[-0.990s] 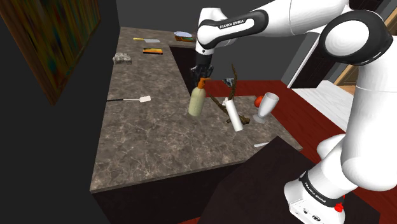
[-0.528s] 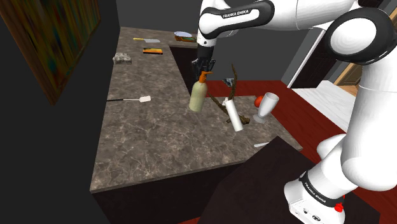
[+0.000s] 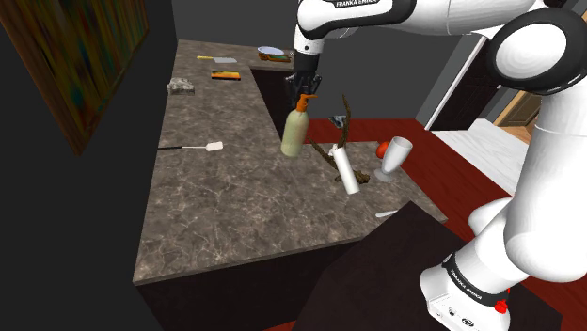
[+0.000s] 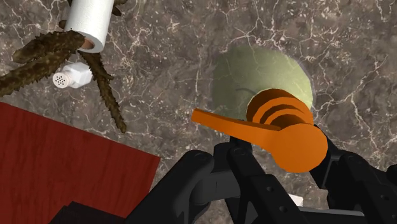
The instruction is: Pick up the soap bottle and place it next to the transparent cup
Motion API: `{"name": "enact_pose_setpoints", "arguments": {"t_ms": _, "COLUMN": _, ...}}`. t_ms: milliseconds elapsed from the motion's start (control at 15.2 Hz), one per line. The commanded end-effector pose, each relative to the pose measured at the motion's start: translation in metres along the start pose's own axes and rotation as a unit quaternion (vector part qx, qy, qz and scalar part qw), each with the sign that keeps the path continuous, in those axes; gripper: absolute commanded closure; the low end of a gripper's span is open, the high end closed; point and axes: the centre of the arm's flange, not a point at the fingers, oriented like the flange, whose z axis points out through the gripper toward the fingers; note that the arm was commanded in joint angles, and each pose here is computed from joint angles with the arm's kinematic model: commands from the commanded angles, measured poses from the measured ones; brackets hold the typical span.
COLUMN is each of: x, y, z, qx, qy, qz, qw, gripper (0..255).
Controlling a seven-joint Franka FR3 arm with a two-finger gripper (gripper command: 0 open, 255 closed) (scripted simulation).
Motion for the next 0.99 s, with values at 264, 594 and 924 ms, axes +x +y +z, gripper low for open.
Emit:
{"name": "enact_pose_setpoints", "arguments": {"t_ms": 264, "x": -0.002, "y": 0.0, "z": -0.032, "qx": 0.0, "qy": 0.0, "qz": 0.0, "qw": 1.0, "gripper": 255}}
{"name": "enact_pose_setpoints", "arguments": {"t_ms": 594, "x": -0.003, "y": 0.0, "z": -0.059, "qx": 0.0, "qy": 0.0, "qz": 0.0, "qw": 1.0, "gripper": 255}}
{"name": "enact_pose_setpoints", "arguments": {"t_ms": 924, "x": -0.005, "y": 0.001, "z": -0.085, "qx": 0.0, "qy": 0.0, "qz": 0.0, "qw": 1.0, "gripper": 255}}
